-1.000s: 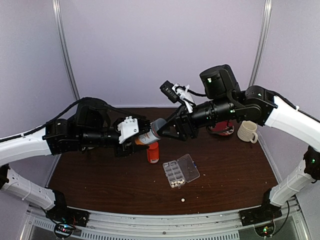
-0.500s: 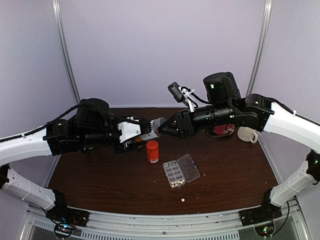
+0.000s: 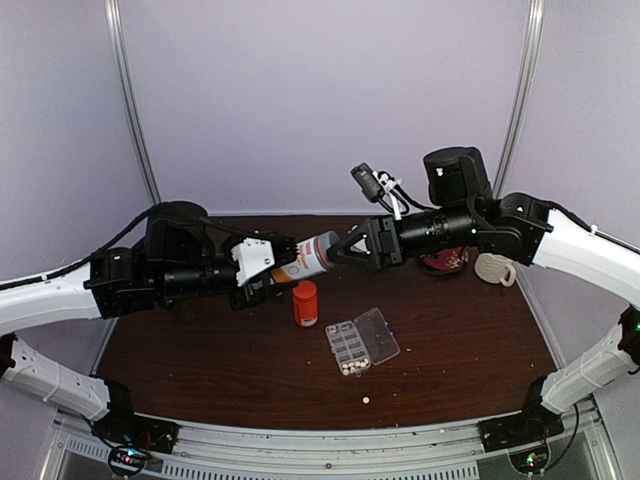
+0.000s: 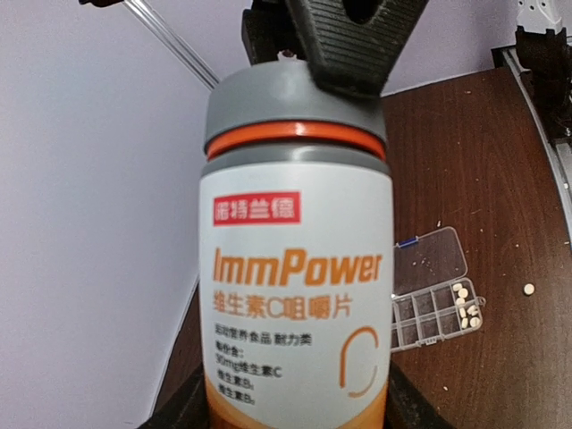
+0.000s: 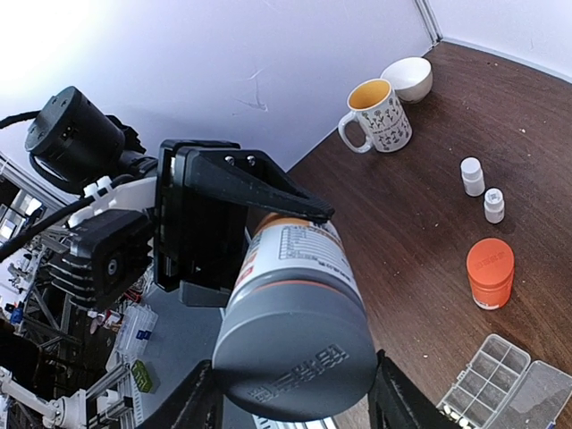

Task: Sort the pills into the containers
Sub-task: Screw the lid of the pill bottle onto the pill bottle.

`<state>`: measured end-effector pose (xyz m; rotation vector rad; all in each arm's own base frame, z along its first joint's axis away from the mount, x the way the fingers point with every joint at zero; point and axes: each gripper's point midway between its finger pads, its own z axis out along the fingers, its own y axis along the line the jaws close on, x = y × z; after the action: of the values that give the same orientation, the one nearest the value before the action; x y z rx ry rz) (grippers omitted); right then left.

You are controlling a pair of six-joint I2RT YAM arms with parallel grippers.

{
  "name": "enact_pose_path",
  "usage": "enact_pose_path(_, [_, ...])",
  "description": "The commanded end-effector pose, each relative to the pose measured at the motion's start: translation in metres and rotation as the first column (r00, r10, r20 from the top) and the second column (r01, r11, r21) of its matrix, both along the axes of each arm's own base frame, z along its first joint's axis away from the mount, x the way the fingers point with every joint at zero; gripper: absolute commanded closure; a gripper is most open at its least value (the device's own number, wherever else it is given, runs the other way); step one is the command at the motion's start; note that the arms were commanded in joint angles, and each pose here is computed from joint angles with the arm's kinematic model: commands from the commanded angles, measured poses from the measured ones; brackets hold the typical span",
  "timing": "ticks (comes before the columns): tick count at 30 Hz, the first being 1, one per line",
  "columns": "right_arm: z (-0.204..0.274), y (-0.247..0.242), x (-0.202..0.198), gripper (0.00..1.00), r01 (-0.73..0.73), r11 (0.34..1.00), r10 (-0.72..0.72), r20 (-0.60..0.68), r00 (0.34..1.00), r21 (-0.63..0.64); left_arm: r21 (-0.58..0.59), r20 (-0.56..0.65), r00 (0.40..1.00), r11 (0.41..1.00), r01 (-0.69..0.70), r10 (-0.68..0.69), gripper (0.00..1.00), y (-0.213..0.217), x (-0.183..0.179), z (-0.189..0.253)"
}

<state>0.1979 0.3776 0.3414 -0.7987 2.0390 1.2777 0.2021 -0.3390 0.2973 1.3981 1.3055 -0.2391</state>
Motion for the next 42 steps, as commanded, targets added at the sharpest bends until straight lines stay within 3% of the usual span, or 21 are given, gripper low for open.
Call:
enact_pose_path(1, [0.002,-0.023,0.000,0.36,0.033,0.999,-0.033,-0.007,0.999,-0.017,-0.113,0.029,0.999,0.993,-0.026,0.029,1.00,-0.001,0.007,0.038])
enact_pose_path(3, [0.010,-0.029,-0.004,0.22,0.008,1.000,-0.007,0.054,0.998,-0.015,-0.116,0.011,1.000,0.993,-0.019,0.020,1.00,-0.002,0.004,0.036])
enact_pose_path(8, [0.030,-0.053,-0.007,0.02,0.015,1.000,-0.010,0.227,0.974,-0.019,-0.121,-0.072,0.997,0.992,0.027,-0.036,1.00,-0.001,-0.010,0.027])
enact_pose_path(11, [0.045,-0.061,-0.023,0.00,-0.059,0.998,0.059,0.366,0.929,-0.012,-0.131,-0.143,0.985,0.988,0.083,-0.102,1.00,-0.002,-0.026,0.020])
enact_pose_path(13, [0.043,-0.064,-0.031,0.00,-0.093,0.994,0.110,0.504,0.856,-0.060,-0.154,-0.194,0.969,0.980,0.126,-0.155,1.00,-0.004,-0.038,0.021])
enact_pose_path(16, [0.035,-0.064,-0.041,0.03,-0.109,0.986,0.164,0.716,0.678,-0.123,-0.185,-0.282,0.937,0.970,0.159,-0.207,1.00,-0.009,-0.050,0.020])
enact_pose_path(19, [0.038,-0.063,-0.055,0.01,-0.177,0.976,0.200,0.829,0.522,-0.124,-0.178,-0.345,0.905,0.964,0.196,-0.247,1.00,-0.012,-0.060,0.012])
enact_pose_path(24, [0.035,-0.050,-0.063,0.00,-0.263,0.944,0.302,0.841,0.448,-0.198,-0.165,-0.377,0.887,0.961,0.220,-0.268,1.00,-0.011,-0.067,0.001])
enact_pose_path(30, [0.009,-0.023,-0.061,0.03,-0.312,0.889,0.447,0.778,0.440,-0.335,-0.145,-0.396,0.873,0.958,0.247,-0.285,1.00,-0.012,-0.071,-0.003])
enact_pose_path(42, [-0.003,-0.003,-0.069,0.10,-0.384,0.850,0.510,0.744,0.432,-0.360,-0.128,-0.391,0.876,0.960,0.251,-0.281,1.00,-0.015,-0.069,-0.004])
